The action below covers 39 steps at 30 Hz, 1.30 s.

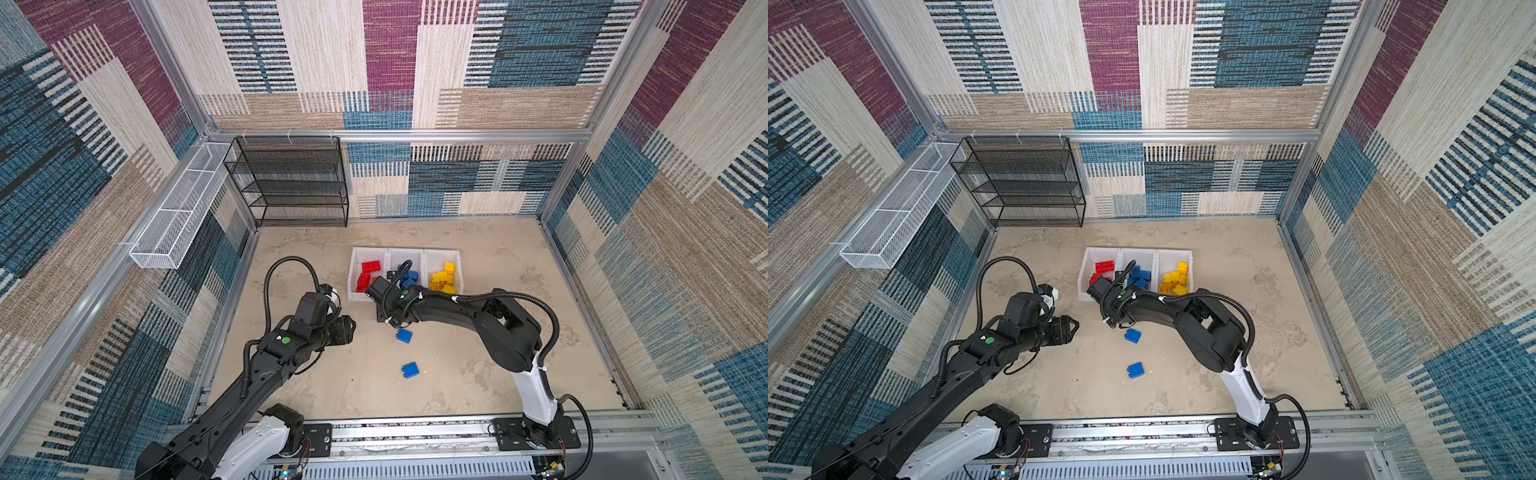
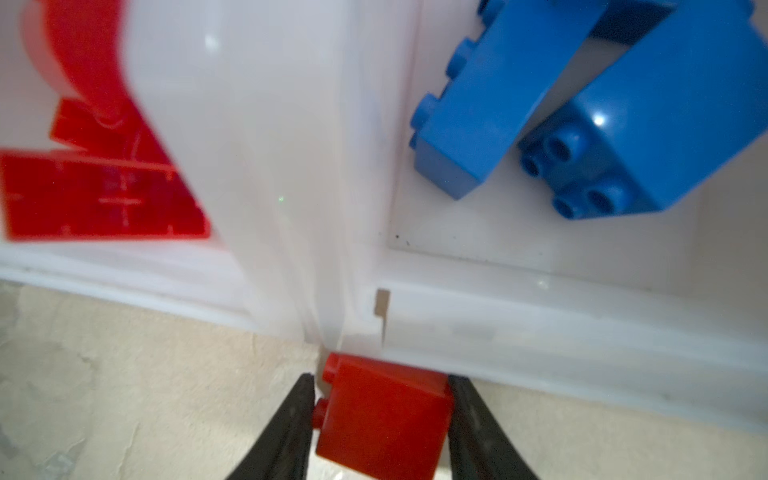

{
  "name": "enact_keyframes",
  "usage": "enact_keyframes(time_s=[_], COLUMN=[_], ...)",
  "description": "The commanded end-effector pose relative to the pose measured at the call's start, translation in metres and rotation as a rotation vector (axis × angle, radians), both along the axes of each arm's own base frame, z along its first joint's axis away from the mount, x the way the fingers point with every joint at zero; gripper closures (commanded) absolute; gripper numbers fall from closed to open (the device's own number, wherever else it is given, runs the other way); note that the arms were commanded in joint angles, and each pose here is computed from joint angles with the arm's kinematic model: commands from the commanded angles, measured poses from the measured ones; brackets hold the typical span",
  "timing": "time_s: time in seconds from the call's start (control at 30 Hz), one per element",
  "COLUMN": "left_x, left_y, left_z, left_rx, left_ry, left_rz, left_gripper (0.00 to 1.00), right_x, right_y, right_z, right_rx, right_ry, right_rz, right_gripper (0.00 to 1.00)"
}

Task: Sort the legos into containers by color
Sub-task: 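Lower the right gripper onto the last red brick and grasp it, then carry the red brick with the right gripper into the red compartment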

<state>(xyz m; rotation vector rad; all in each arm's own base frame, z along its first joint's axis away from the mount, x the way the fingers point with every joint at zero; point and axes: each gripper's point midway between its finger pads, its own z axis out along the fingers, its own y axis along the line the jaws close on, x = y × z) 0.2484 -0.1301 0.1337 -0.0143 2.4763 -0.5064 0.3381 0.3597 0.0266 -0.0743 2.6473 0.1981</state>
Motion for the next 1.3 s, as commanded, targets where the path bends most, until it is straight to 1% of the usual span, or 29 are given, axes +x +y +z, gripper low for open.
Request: enact_keyframes(time_s=[0.0,0.13,0.3,0.4,0.47,0.6,0.7,0.83,0.97,1.1,1.23,1.27], left_x=[0.003,0.003,0.004,0.003,0.003,0.001,0.0,-0.004,-0.009,-0.014,-0.016,-0.016], left_y=[0.0,0.0,0.002,0.004,0.003,0.003,0.001,0.001,-0.001,0.001,0.0,-0.001], left_z=[0.001,-0.003,-0.002,-0.001,0.0,-0.001,0.0,-0.002,-0.005,-0.01,-0.012,-0.012], left_rx=[-0.009,-0.006,0.005,0.005,0.001,-0.004,-0.016,-0.03,-0.045,-0.051,-0.063,-0.065], left_ry=[-0.014,-0.002,-0.004,-0.006,-0.008,-0.005,0.003,0.014,0.03,0.044,0.048,0.05], left_rz=[0.016,0.016,0.024,0.033,0.032,0.029,0.024,0.026,0.023,0.032,0.029,0.025], left_gripper=[0.39,0.39,0.39,0.39,0.39,0.39,0.39,0.39,0.39,0.39,0.39,0.39], right_x=[-0.021,-0.028,-0.03,-0.028,-0.021,0.007,0.038,0.081,0.111,0.12,0.122,0.122], right_y=[-0.007,-0.01,-0.007,-0.002,0.002,0.015,0.029,0.046,0.054,0.054,0.051,0.05], right_z=[-0.01,-0.008,0.003,0.028,0.054,0.101,0.123,0.132,0.123,0.112,0.112,0.113], right_rx=[-0.042,-0.022,-0.002,0.02,0.039,0.053,0.069,0.072,0.072,0.051,0.055,0.055], right_ry=[0.064,0.068,0.066,0.035,-0.014,-0.123,-0.175,-0.222,-0.227,-0.2,-0.197,-0.198], right_rz=[0.034,0.044,0.06,0.081,0.096,0.129,0.148,0.159,0.158,0.157,0.154,0.152], right_gripper=[0.57,0.59,0.59,0.59,0.59,0.58,0.57,0.56,0.56,0.5,0.35,0.32])
